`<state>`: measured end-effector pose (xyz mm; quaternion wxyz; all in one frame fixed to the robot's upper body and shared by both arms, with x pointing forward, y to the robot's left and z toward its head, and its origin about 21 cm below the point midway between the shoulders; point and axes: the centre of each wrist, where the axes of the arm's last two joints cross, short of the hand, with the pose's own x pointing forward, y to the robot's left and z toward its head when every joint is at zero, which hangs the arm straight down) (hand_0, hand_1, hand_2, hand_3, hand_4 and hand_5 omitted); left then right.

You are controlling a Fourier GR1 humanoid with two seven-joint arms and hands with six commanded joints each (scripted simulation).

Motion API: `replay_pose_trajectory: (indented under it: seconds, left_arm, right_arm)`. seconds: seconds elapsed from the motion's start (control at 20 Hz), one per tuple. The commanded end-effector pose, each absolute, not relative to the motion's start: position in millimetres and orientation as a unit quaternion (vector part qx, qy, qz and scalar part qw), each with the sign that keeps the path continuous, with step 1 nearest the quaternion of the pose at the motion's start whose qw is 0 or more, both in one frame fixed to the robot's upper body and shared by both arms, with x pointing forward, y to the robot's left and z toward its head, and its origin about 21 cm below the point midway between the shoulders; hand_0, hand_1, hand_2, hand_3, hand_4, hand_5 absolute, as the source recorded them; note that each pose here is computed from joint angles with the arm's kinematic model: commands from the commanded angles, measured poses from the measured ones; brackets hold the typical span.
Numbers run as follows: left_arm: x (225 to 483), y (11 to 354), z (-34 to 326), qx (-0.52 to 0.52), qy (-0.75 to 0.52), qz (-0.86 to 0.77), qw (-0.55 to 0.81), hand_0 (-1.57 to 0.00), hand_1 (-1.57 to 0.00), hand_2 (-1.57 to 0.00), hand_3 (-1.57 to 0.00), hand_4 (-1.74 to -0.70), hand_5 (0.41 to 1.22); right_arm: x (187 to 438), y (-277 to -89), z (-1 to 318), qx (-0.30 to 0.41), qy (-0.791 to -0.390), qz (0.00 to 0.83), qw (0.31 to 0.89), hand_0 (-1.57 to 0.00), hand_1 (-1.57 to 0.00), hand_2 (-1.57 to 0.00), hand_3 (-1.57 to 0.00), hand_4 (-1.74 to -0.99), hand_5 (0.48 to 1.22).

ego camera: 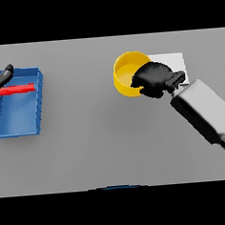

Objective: Pick up the red beaker and tilt it to pour out 1 green nut into yellow bowl. Pick up the yellow bowl and place it on the metallic measuring scale.

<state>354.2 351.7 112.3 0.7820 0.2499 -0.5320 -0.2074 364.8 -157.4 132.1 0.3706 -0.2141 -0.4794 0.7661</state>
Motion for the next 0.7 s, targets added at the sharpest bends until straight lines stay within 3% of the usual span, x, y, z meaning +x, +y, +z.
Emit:
replay_pose_trajectory:
  seconds: [0.0,0.45,0.65]
  left_arm:
    - [352.2,351.2,110.6,0.248,-0.534,-0.207,0.781,0.00,0.00,0.00,0.00,-0.83,0.723]
    - [342.5,348.8,115.4,0.259,-0.519,-0.199,0.790,0.00,0.00,0.00,0.00,-0.85,0.760]
    - [341.5,350.9,121.2,0.259,-0.513,-0.192,0.796,0.00,0.00,0.00,0.00,-0.86,0.773]
  right_arm:
    - [369.3,-168.2,134.4,-0.218,-0.486,0.760,0.372,-1.55,-1.57,-1.50,-1.17,-1.741,1.220]
    - [408.5,-224.0,135.3,-0.293,-0.486,0.709,0.418,-1.57,-1.57,-1.55,-1.15,-1.741,1.221]
    - [420.1,-236.7,119.1,-0.305,-0.476,0.693,0.448,-1.57,-1.57,-1.52,-1.17,-1.741,1.221]
